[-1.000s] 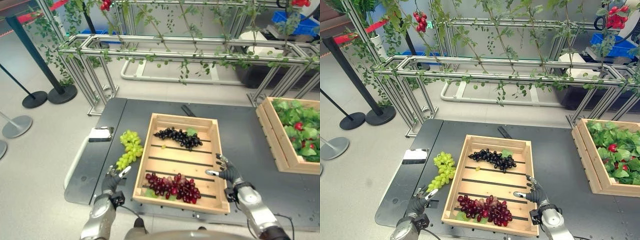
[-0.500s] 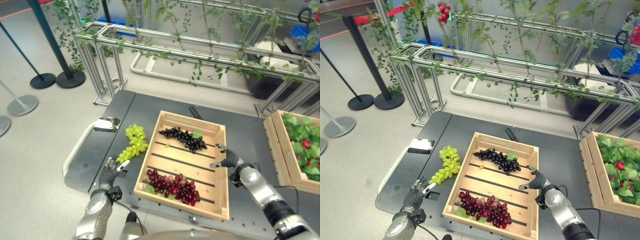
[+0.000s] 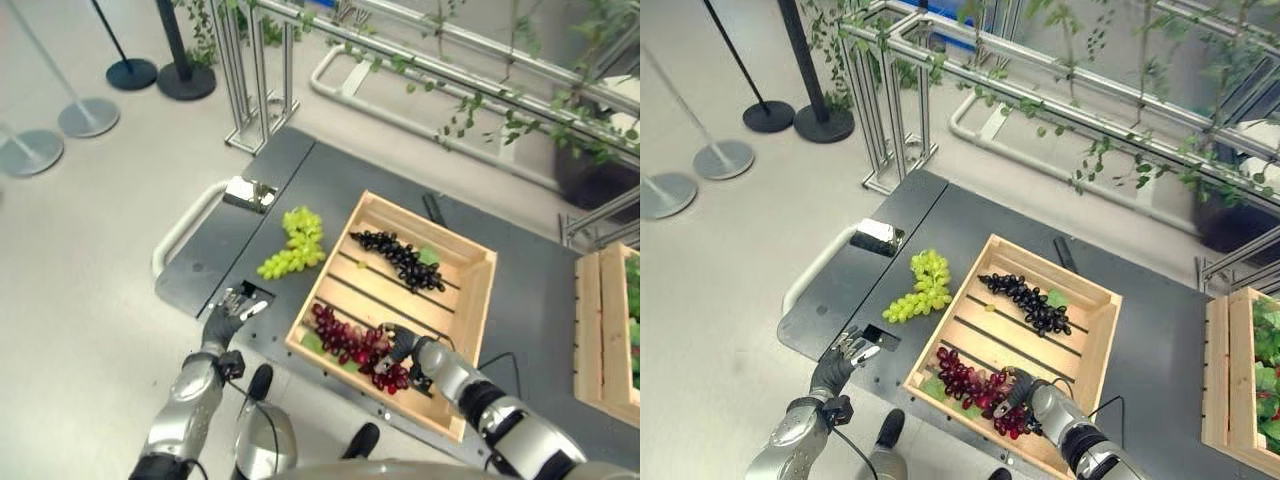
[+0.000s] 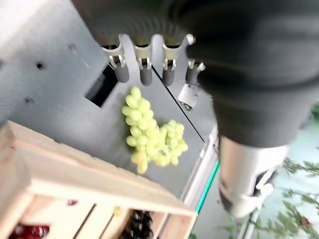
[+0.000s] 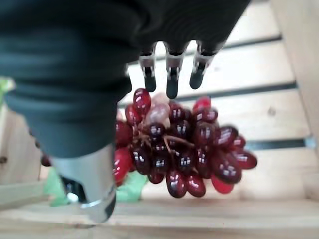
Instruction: Pick up the fruits from the basket on one side to the basket on the other side
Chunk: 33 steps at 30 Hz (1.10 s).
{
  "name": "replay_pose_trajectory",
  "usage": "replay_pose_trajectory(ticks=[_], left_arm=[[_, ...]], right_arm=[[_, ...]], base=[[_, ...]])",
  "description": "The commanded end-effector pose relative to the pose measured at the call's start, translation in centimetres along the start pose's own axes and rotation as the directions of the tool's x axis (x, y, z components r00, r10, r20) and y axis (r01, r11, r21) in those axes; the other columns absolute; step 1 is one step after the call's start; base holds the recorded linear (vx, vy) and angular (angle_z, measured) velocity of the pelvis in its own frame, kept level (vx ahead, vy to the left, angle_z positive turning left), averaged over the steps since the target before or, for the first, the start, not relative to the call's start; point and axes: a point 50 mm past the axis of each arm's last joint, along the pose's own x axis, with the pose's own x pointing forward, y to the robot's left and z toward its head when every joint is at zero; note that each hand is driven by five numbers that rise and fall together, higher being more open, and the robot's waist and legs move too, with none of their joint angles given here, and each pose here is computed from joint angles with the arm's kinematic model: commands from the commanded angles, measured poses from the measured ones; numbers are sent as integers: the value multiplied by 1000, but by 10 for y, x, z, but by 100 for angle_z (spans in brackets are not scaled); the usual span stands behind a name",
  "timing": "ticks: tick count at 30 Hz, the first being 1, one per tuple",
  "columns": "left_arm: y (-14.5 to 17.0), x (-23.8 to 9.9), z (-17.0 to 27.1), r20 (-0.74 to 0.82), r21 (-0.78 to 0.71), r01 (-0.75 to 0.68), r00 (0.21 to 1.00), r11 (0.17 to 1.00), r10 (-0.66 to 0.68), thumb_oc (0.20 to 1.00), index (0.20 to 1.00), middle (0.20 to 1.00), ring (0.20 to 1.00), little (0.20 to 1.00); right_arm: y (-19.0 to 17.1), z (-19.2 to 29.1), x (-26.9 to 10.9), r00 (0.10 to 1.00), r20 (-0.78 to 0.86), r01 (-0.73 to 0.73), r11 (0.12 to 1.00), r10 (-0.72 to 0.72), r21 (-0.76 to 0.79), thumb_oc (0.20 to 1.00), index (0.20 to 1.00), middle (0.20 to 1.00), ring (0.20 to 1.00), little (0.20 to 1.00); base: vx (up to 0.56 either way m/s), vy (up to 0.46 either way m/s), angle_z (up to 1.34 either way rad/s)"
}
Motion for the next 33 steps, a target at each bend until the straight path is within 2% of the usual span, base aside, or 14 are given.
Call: replay_pose_trajectory(ticks=[1, 10, 18, 33], left_arm=[[-20, 7, 31, 136, 25, 70, 988, 997, -72, 1000, 1000, 1000, 1000, 1000], [-21, 12, 41, 171, 16, 32, 985, 999, -34, 1000, 1000, 1000, 1000, 1000], [-26, 13, 46, 196, -9, 25, 980, 1000, -23, 1000, 1000, 1000, 1000, 1000], [-49, 10, 56, 238, -58, 102, 967, 993, -85, 1000, 1000, 1000, 1000, 1000]], right_arm=[[-21, 4, 1, 998, 12, 58, 997, -58, -59, 1000, 1000, 1000, 1000, 1000], [1, 11, 1, 999, 38, 34, 994, -38, 100, 1000, 1000, 1000, 1000, 1000], [0, 17, 1, 995, 58, 67, 988, -76, 140, 1000, 1000, 1000, 1000, 1000], [-24, -3, 6, 957, -158, 278, 923, -243, 266, 1000, 1000, 1000, 1000, 1000]], base=[[-46, -23, 15], [-48, -9, 8], [-16, 0, 0], [-11, 9, 7]])
